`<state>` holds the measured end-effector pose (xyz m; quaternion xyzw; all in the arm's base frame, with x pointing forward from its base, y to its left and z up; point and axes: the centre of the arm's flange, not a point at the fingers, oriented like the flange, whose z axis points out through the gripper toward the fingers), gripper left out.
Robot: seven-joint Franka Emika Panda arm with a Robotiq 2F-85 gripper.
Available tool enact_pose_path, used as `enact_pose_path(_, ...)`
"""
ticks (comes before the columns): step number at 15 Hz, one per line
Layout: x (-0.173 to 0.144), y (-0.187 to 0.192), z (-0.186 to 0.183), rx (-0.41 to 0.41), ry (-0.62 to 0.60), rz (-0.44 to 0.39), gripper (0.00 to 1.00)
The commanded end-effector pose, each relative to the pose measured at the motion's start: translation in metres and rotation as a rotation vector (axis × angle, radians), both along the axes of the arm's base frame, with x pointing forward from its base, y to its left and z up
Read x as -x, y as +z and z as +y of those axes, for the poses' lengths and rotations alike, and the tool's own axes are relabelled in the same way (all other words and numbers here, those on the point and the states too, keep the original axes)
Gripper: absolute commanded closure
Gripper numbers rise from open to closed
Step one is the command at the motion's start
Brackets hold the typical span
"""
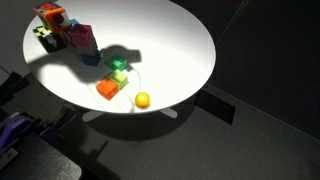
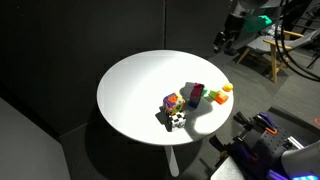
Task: Put the green block on top of the pink block
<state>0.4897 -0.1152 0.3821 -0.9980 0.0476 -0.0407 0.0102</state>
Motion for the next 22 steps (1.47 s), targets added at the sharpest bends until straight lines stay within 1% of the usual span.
enact_pose_path(1, -0.023, -0.004, -0.008, 0.014, -0.036, 0.003, 0.0)
enact_pose_path(4, -0.03, -0.006, -0.009, 0.003, -0.039, 0.042, 0.0)
enact_pose_path(5, -0.017, -0.012, -0.006, 0.005, -0.018, 0.019, 0.0)
enact_pose_path(12, -0.025, -0.017, -0.007, 0.005, -0.02, 0.042, 0.0)
enact_pose_path(17, -0.035, -0.044, -0.013, 0.011, -0.018, 0.066, 0.0)
enact_pose_path(22, -0.04, -0.075, -0.019, 0.02, -0.01, 0.063, 0.0)
